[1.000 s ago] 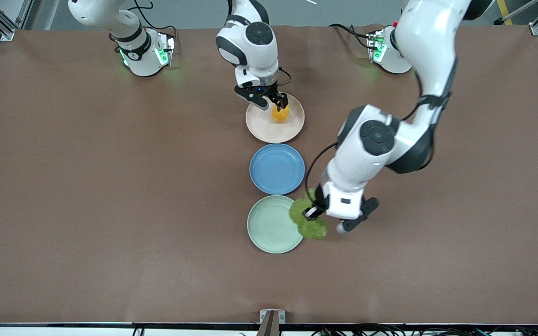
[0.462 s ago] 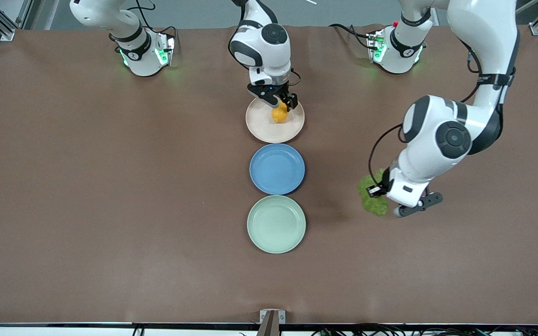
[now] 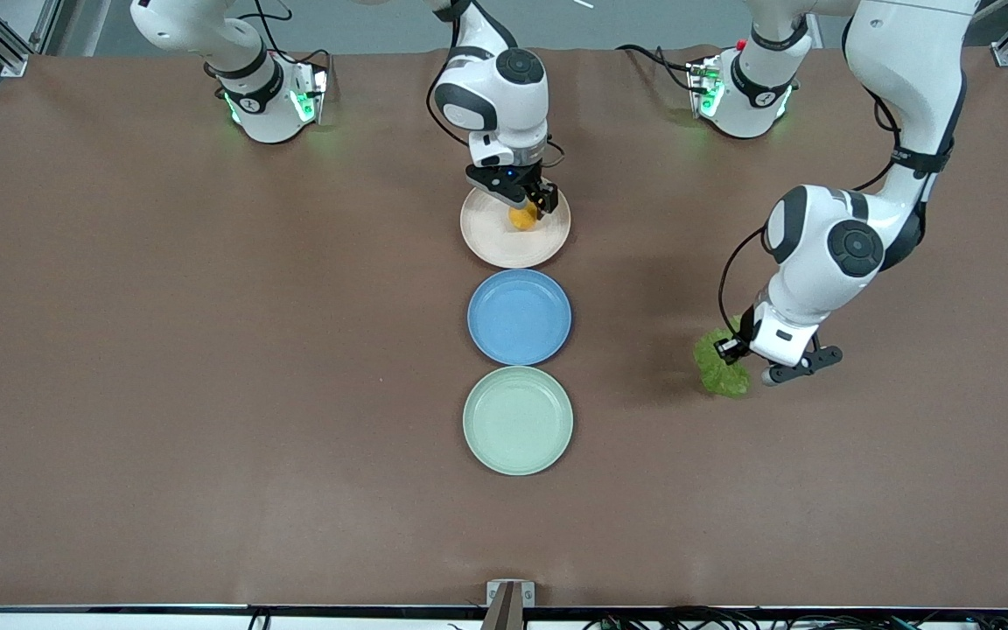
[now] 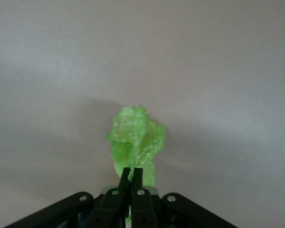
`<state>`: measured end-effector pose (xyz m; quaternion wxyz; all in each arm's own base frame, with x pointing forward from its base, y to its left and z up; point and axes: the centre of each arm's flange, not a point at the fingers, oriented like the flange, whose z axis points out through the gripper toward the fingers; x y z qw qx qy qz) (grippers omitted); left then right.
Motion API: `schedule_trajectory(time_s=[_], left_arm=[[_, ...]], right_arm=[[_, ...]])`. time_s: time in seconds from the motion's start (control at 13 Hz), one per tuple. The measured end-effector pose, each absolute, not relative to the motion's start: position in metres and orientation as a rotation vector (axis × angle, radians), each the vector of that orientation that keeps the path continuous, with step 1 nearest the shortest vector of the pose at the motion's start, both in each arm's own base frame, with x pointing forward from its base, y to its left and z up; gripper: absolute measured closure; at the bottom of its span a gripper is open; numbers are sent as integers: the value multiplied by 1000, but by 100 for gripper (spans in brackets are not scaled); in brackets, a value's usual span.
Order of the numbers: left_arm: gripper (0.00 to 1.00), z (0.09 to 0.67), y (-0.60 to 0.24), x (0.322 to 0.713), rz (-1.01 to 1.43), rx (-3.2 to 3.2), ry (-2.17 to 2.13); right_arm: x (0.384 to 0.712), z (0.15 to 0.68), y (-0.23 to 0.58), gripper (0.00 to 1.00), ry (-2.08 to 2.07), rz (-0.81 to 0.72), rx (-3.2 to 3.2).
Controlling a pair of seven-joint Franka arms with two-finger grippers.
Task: Pick lemon and lettuce from plates
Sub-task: 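Set the lettuce down with the left gripper while the right gripper lifts the lemon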
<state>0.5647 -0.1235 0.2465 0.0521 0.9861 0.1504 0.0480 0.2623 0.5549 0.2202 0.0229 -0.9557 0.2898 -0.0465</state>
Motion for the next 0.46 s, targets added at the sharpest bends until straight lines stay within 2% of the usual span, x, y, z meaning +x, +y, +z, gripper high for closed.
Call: schedule_trajectory(time_s=[0.15, 0.23, 0.31, 0.38, 0.46], left_arm=[[97, 232, -111, 554, 112, 3024, 392], [96, 227, -103, 550, 96, 3034, 359], [93, 224, -96, 548, 85, 3043, 318], [93, 221, -90, 546, 78, 3051, 273], [87, 219, -84, 545, 73, 3057, 231]], right_arm=[[262, 217, 554, 7, 880, -158, -2970], [261, 215, 554, 11, 875, -161, -2976], [261, 212, 554, 12, 867, -165, -2983], [260, 209, 554, 22, 860, -168, -2989], [260, 208, 554, 34, 855, -171, -2989]])
